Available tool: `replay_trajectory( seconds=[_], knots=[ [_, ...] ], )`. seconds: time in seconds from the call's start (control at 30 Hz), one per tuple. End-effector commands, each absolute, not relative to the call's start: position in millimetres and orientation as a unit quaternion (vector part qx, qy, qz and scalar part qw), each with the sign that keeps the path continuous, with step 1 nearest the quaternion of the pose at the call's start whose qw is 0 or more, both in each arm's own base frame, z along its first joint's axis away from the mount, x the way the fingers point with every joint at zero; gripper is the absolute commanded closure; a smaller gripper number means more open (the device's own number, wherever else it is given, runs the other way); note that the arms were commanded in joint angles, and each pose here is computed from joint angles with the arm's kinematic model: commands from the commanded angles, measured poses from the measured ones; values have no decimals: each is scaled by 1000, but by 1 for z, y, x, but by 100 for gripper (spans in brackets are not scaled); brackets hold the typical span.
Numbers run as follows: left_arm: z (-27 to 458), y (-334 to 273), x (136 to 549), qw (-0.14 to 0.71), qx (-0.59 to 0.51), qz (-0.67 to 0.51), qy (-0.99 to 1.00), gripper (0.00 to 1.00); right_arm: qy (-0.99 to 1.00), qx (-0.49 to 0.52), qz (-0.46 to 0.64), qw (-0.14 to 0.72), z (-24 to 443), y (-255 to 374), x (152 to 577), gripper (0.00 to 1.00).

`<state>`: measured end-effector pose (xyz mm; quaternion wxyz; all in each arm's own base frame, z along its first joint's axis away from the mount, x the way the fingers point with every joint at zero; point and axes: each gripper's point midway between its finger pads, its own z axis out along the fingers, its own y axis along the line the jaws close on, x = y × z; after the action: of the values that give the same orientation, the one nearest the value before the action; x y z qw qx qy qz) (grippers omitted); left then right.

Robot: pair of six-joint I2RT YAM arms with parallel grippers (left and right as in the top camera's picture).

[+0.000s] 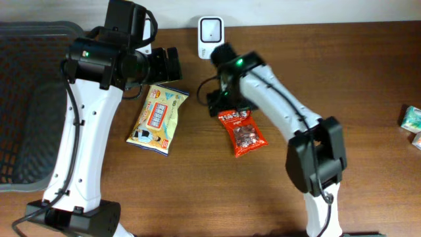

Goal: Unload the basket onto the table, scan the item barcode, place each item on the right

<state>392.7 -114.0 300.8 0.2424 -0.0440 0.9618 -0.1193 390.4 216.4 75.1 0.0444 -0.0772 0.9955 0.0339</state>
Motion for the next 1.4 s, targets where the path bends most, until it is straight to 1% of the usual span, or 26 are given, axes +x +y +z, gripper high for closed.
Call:
replay_trajectory(
  seconds=[0.0,0.03,0.17,0.2,0.27,0.33,0.4,0.43,0.47,0.5,0.53,0.57,0.6,0.63,0.7,0.77,0.87,0.97,1.03,1.13,1.23,1.3,1.33,1.37],
  knots=[
    [301,-113,393,244,-39,-116,962,1,999,-29,-18,41,45,213,377,1],
    [301,-113,393,244,-39,-116,962,1,998,-37,-22,37,37,216,371,1],
    [301,-113,393,244,-39,-116,962,1,993,-60,-97,38,15,201,358,1],
    [301,-113,393,244,-39,-116,962,1,993,-60,-100,34,12,199,356,5],
    [301,-113,393,244,-39,-116,962,1,992,-61,-109,35,8,195,355,18],
    [301,-113,393,244,-39,-116,962,1,990,-60,-123,42,4,188,356,41],
    [301,-113,393,244,-39,-116,962,1,988,-60,-136,50,5,184,359,60],
    [301,-113,393,244,-39,-116,962,1,986,-60,-144,55,6,182,361,74],
    [301,-113,393,244,-39,-116,962,1,985,-60,-151,58,7,179,362,81],
    [301,-113,393,244,-39,-116,962,1,984,-60,-153,60,10,178,363,87],
    [301,-113,393,244,-39,-116,962,1,985,-59,-150,62,14,181,365,90],
    [301,-113,393,244,-39,-116,962,1,985,-58,-145,67,22,184,368,96],
    [301,-113,393,244,-39,-116,962,1,986,-57,-139,71,31,187,372,96],
    [301,-113,393,244,-39,-116,962,1,989,-50,-115,79,51,194,380,96],
    [301,-113,393,244,-39,-116,962,1,994,-56,-56,74,77,207,388,96],
    [301,-113,393,244,-39,-116,962,1,991,-98,82,45,106,231,392,96],
    [301,-113,393,244,-39,-116,962,1,958,-92,271,4,128,233,401,96],
    [301,-113,393,244,-39,-116,962,1,896,-103,432,-10,149,229,407,96],
    [301,-113,393,244,-39,-116,962,1,869,-71,489,-21,140,212,415,96],
    [301,-113,393,244,-39,-116,962,1,859,-17,509,-39,105,184,414,96],
    [301,-113,393,244,-39,-116,962,1,867,40,495,-50,62,145,403,96],
    [301,-113,393,244,-39,-116,962,1,904,98,410,-71,30,100,396,96],
    [301,-113,393,244,-39,-116,962,1,926,124,347,-85,16,72,389,95],
    [301,-113,393,244,-39,-116,962,1,938,139,303,-96,10,51,382,86]
  ],
)
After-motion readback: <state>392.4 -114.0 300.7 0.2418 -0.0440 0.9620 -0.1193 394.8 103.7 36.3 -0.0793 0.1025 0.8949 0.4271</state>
